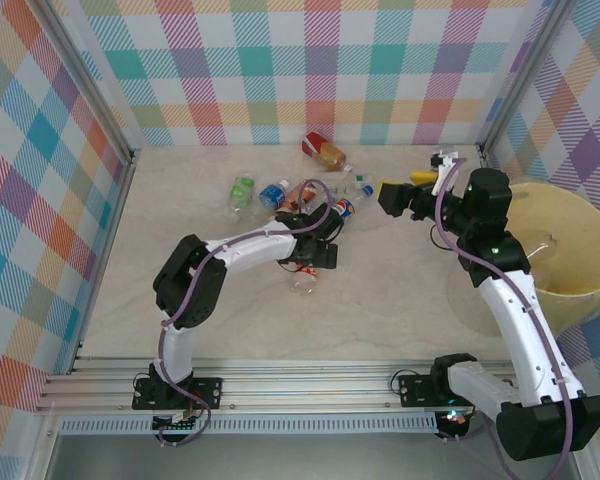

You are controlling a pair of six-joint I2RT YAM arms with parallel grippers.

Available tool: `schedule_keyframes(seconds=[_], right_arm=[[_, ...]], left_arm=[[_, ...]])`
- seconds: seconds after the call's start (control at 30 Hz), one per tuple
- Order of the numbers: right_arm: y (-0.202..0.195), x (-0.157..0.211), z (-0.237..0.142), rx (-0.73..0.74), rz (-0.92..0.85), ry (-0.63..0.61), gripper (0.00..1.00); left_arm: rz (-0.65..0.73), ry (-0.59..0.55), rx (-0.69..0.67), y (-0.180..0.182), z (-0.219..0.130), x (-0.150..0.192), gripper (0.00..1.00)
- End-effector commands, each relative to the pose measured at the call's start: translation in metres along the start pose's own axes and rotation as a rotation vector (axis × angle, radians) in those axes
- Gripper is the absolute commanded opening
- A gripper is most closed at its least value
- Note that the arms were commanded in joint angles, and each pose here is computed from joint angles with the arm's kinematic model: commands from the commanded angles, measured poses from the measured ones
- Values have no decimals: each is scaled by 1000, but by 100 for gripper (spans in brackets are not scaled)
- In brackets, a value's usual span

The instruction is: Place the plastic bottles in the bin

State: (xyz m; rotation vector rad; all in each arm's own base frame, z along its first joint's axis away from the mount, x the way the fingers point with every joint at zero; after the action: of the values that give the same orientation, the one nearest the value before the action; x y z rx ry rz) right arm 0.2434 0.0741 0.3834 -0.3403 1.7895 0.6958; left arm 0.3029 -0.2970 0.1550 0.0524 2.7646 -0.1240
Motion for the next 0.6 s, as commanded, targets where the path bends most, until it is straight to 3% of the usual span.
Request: schedule_keyframes(seconds=[0.0, 0.17, 0.57], right_arm=[[4, 1, -4, -5, -10, -23, 100], [5, 2, -5, -1, -17, -28, 100], [7, 6, -2, -23, -21, -13, 100]], left_arm=[[20, 24, -77, 3, -1, -2, 93], [6, 45, -86, -1, 7, -4, 87], [-27, 61, -51, -9, 27, -4, 60]])
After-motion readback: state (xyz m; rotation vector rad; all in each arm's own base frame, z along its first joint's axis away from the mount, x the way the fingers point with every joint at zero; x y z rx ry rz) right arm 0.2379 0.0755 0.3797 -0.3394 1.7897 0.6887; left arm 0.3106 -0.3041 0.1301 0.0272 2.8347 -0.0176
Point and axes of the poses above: each hand's point on the last joint's axis, 136 mm out from that joint toward the fingers, its own z axis out along the fingers, its own y axis along the line the jaws close on, x = y × z, the point moved 10 cm from there along -z, back along the fingers, and after that the axes turned 4 degrees about -z, right-handed, at the moved point
